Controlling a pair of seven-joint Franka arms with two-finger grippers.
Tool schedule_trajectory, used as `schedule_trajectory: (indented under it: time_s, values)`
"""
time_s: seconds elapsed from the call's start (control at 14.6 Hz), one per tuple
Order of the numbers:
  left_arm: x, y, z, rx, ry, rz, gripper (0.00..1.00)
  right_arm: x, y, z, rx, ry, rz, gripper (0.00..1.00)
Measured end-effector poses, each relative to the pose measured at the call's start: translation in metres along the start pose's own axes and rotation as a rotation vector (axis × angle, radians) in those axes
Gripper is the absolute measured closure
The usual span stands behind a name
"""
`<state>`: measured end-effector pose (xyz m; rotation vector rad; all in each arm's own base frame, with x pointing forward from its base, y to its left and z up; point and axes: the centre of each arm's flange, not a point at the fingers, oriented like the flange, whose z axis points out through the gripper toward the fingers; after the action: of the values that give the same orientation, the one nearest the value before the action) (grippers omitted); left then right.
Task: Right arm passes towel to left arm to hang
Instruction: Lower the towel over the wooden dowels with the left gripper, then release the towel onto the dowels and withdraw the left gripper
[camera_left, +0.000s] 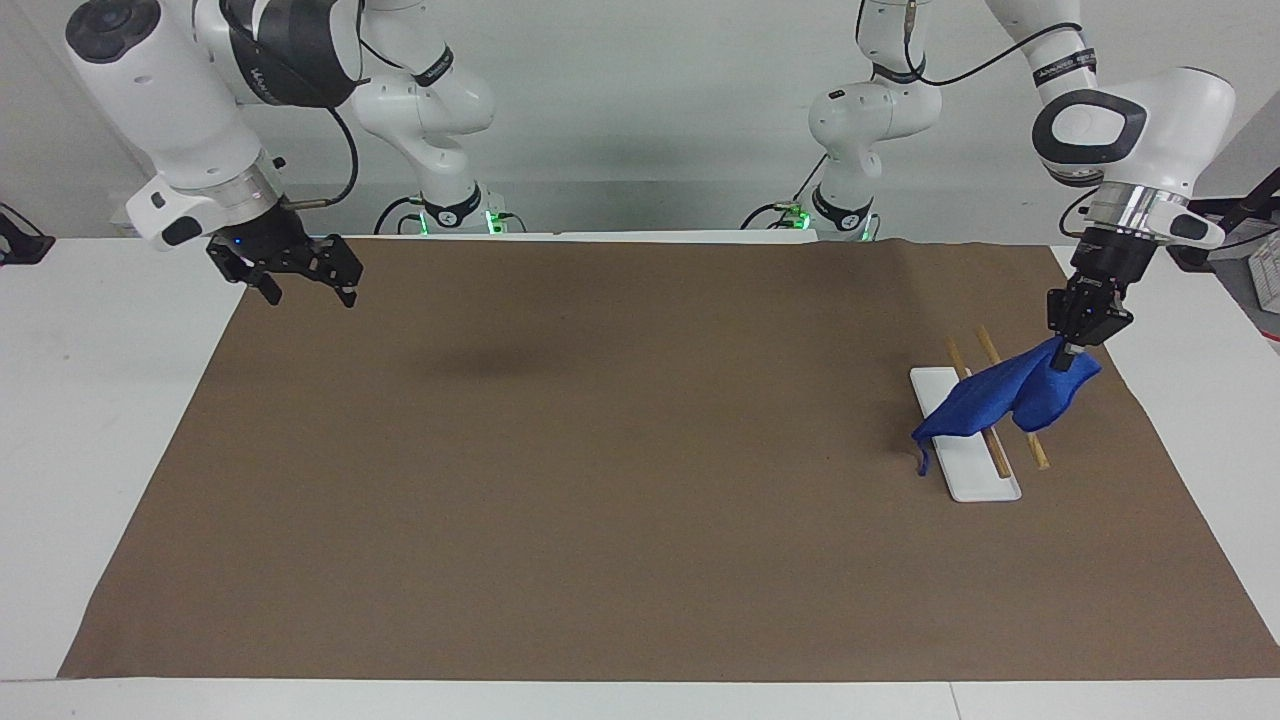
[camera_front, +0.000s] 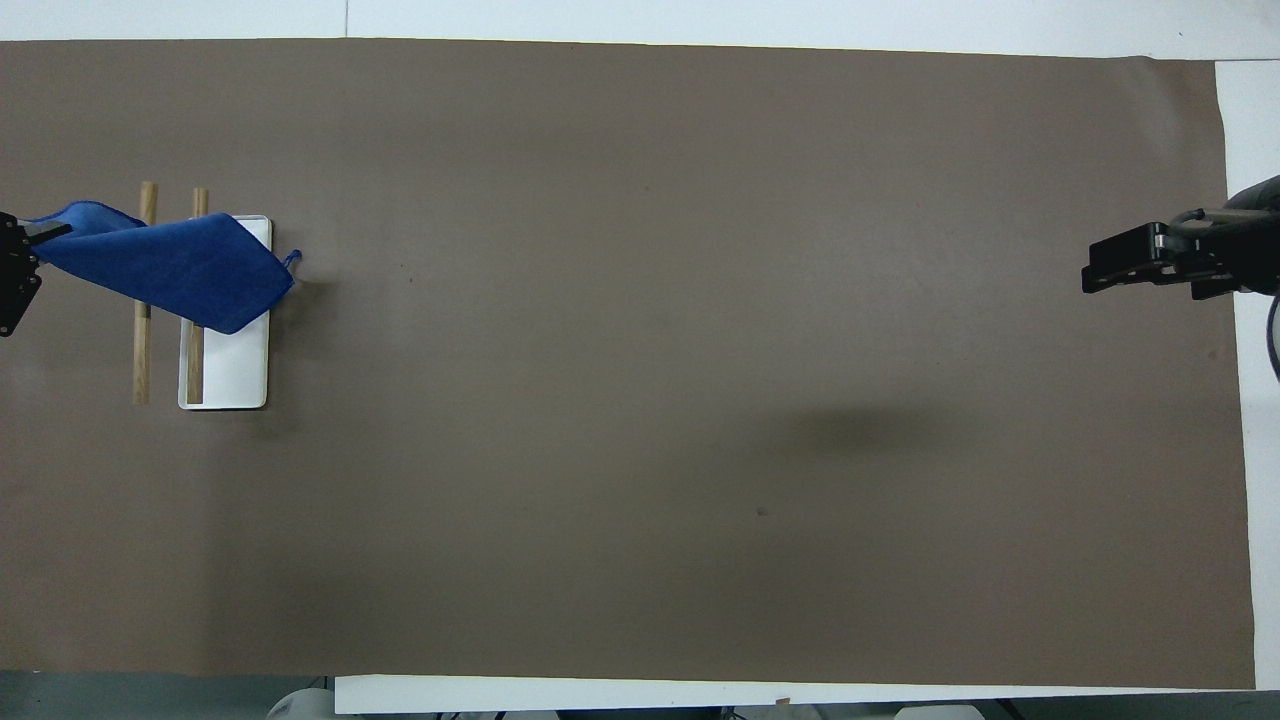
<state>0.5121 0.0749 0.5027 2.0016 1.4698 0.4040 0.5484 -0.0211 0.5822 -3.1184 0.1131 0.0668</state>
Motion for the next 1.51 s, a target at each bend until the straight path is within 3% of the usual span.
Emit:
schedule_trajectory:
  time_s: [0.27,0.75,1.1,1.51]
  values:
    - [0.012,-0.001,-0.002,-0.021,0.049,0.076,0.98,0.000,-0.002,0.000,0.000,-0.001,-0.003,0.00]
    - [0.056,-0.041,-0.003,0.025,0.099,0.161,0.98,-0.003,-0.002,0.002,-0.001,-0.027,-0.004,0.00]
    - [0.059,-0.070,0.015,0.054,0.157,0.181,0.98,-0.003,-0.002,0.002,-0.001,-0.027,-0.004,0.00]
    - [0.062,-0.095,0.028,0.097,0.167,0.259,0.97,-0.003,-0.002,0.001,-0.001,-0.027,-0.004,0.00]
